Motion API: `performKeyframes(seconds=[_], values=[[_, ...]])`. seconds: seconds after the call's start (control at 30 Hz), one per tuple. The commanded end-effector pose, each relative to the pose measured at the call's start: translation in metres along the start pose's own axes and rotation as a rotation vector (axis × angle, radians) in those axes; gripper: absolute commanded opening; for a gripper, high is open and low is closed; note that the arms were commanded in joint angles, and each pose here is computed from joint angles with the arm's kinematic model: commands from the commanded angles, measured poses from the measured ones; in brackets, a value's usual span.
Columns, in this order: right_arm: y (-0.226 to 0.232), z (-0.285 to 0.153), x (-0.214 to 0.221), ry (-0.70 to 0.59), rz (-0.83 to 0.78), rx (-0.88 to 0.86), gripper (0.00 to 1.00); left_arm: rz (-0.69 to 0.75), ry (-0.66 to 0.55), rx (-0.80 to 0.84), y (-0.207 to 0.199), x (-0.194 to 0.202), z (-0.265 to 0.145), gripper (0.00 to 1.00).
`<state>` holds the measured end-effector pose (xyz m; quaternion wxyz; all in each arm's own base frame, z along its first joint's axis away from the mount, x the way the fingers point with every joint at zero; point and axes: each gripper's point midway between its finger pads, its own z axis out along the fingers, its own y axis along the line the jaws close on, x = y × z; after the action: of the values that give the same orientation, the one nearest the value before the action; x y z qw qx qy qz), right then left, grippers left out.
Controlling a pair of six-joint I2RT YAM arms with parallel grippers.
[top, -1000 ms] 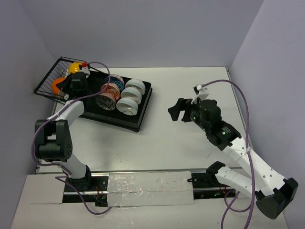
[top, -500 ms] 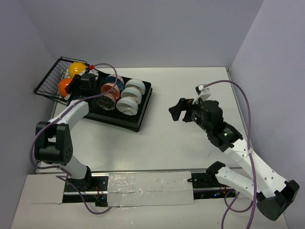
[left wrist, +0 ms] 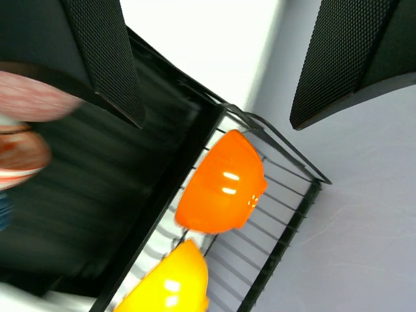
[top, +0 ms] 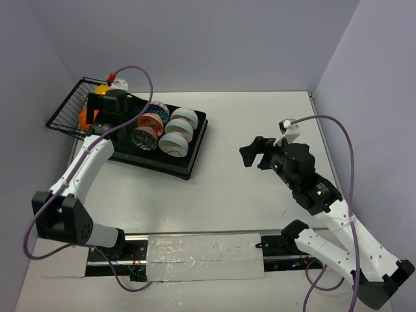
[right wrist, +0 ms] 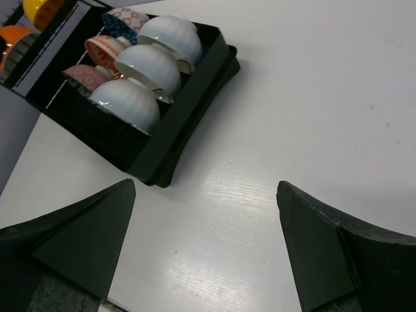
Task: Load the bowls into the dish rack
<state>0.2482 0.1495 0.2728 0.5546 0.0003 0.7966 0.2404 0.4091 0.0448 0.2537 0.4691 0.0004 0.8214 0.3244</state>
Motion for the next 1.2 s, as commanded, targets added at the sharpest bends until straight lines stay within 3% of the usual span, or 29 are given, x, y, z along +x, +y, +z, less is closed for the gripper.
performKeyframes(seconds=[0.0,0.2,0.5,0.8,1.17], values=[[-0.014,-0.020,-0.029,-0.092,-0.012,0.084,0.97,-0.283,-0.050,0.130,0.008,-0.030,-0.041,0.99],[-0.029,-0.061,-0.072,-0.221,-0.042,0.179,0.98,-0.553,-0.215,0.288,0.056,-0.059,-0.128,0.99],[-0.056,-0.124,-0.116,-0.426,-0.145,0.297,1.00,-0.776,-0.401,0.365,0.122,-0.023,-0.227,0.99],[-0.050,-0.162,-0.136,-0.651,-0.146,0.199,1.00,-0.773,-0.382,0.375,0.139,0.033,-0.262,0.99],[-0.048,-0.155,-0.133,-0.636,-0.142,0.191,0.98,-0.784,-0.313,0.347,0.134,0.067,-0.260,0.99]])
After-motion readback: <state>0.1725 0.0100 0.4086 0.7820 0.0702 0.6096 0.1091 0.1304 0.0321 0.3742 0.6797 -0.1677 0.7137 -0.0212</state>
